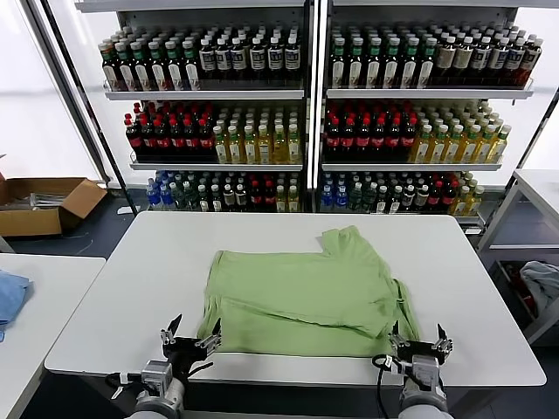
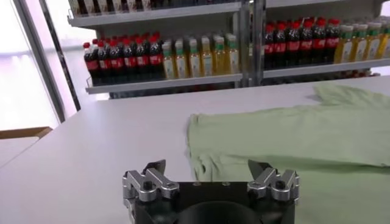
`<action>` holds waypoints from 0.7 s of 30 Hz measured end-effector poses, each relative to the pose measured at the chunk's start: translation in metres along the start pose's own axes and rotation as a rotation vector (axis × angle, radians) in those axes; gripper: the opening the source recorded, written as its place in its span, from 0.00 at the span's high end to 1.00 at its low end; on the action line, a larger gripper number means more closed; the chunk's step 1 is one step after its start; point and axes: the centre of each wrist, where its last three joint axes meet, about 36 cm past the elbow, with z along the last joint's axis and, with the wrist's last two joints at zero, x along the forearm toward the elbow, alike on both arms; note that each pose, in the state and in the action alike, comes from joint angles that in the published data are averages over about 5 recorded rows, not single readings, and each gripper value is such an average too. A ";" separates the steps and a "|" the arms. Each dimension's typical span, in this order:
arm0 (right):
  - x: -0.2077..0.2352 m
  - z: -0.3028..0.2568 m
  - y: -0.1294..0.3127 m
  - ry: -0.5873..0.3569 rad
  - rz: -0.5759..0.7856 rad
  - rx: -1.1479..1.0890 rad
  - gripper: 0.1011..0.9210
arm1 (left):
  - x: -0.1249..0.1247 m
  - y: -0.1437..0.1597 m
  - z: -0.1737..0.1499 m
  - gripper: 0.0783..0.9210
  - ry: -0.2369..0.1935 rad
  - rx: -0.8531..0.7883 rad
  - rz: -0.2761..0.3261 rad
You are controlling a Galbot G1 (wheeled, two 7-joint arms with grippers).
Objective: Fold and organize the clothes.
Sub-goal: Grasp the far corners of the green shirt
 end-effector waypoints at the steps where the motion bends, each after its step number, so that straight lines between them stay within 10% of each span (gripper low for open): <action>1: -0.003 -0.001 0.001 -0.002 0.000 0.000 0.12 | -0.002 0.001 0.000 0.12 0.001 0.001 -0.001; 21: -0.068 -0.045 0.048 -0.022 -0.025 -0.087 0.12 | -0.050 0.025 -0.019 0.12 0.005 -0.007 -0.005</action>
